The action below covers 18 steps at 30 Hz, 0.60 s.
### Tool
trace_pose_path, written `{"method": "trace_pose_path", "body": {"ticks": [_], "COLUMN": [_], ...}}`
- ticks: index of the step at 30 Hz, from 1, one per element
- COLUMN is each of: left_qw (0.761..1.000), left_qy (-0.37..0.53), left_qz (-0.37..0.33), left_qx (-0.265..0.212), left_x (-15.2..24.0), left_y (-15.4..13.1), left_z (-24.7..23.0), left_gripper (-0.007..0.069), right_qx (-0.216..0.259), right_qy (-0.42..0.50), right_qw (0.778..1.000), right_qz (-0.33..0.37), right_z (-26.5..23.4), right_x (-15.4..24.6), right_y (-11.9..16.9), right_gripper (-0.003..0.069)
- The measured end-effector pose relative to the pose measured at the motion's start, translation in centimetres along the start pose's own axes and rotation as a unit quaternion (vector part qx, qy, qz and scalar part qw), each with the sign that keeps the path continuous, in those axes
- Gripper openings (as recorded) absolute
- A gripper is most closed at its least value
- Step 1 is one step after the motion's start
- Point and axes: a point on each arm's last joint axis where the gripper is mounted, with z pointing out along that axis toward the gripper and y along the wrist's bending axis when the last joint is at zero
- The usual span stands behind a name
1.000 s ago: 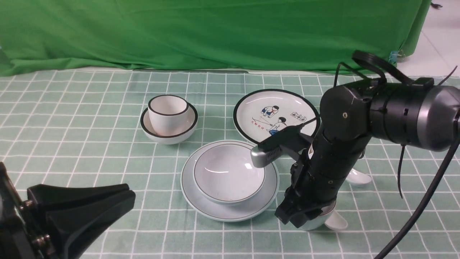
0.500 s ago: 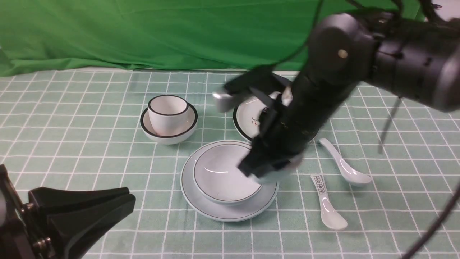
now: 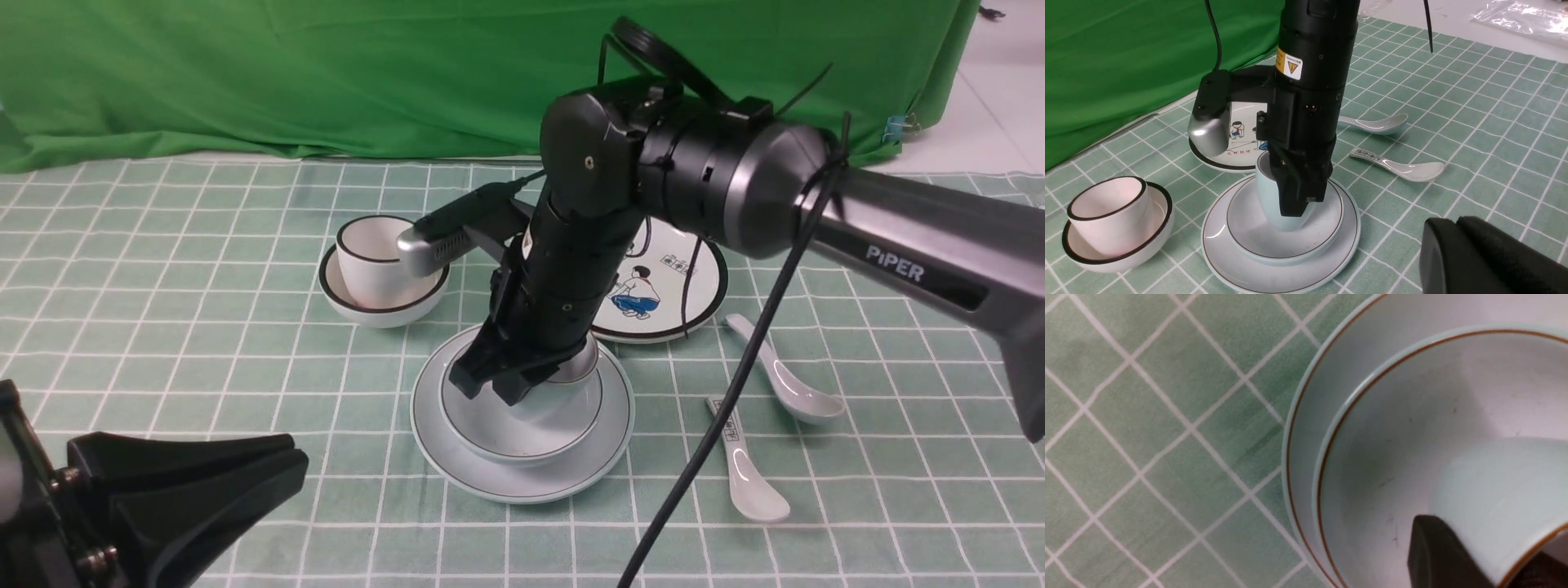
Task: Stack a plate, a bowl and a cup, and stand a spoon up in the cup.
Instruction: Use the right arm to put the blue teacup into the blue rice bowl in the middle
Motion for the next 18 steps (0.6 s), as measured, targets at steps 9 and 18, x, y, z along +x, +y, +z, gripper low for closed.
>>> {"method": "trace_pose_path", "body": {"ticks": [9,18], "left_qw": [1.000,1.000], "left_qy": [0.000,0.001], "left_qz": [0.001,0.001], "left_qx": [0.000,0.000], "left_x": [0.0,0.0], "left_y": [0.0,0.0], "left_z": [0.0,0.0], "left_gripper": [0.0010,0.0010], "right_qx": [0.002,0.006], "right_qy": [0.002,-0.023], "right_qw": [1.000,0.999], "right_qz": [0.023,0.027], "right_z": [0.7,-1.9], "right_x": [-0.1,-0.1], "right_y": [-0.1,0.3], "right_gripper": [0.0238,0.0488]}}
